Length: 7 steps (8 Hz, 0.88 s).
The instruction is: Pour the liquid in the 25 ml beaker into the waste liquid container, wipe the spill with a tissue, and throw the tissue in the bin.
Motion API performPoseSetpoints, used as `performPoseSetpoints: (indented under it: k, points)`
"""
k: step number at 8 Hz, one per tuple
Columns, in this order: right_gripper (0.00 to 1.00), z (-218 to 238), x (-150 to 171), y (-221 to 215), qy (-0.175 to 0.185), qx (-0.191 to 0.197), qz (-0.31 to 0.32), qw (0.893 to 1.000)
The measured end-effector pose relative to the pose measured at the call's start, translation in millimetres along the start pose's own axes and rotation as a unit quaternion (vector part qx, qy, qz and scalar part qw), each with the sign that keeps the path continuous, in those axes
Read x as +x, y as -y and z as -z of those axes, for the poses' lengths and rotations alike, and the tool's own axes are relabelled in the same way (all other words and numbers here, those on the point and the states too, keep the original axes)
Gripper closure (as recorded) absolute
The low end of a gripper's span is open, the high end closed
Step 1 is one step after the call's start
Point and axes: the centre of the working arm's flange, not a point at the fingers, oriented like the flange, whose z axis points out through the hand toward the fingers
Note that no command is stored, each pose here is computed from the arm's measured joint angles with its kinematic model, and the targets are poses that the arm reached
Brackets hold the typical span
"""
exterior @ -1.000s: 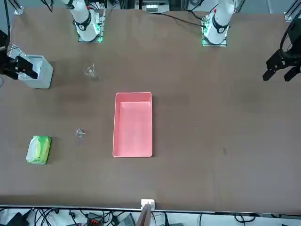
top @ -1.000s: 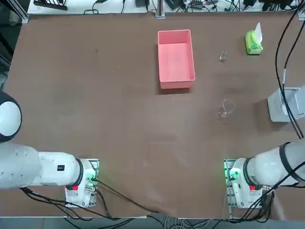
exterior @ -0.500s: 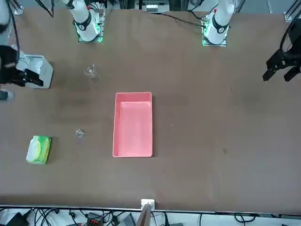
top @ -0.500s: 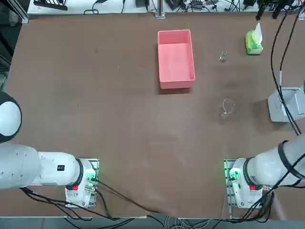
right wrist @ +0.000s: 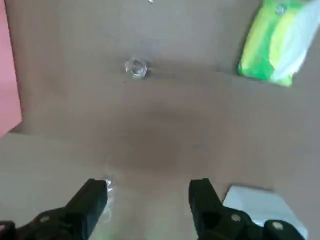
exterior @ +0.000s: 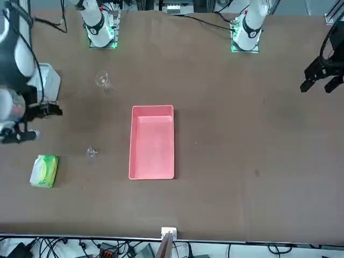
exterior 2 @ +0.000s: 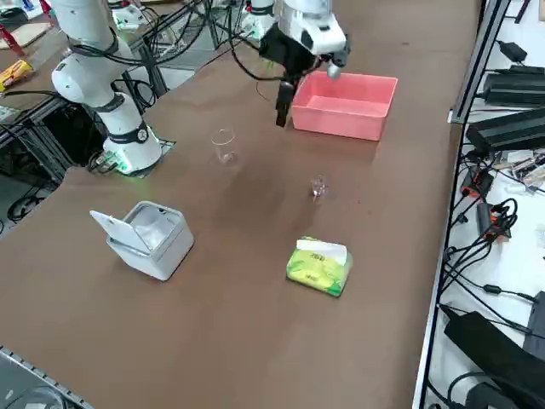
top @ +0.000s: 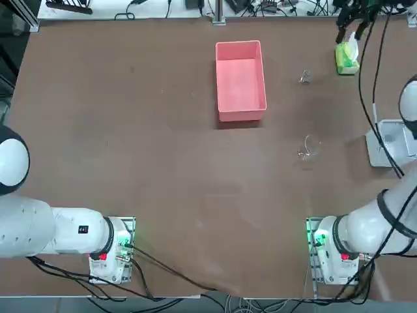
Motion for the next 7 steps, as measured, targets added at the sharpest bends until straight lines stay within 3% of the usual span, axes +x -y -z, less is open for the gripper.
performPoseSetpoints:
  k: [2,5,7]
  points:
    - [0.00,-25.9,7.6,-22.2,-0.046,0.027,0.091,0.994]
    - [0.00,-64.6,4.7,-52.5,-0.099,0.074,0.174,0.977]
    - [0.00,-74.0,4.8,-54.9,-0.154,0.122,0.247,0.949]
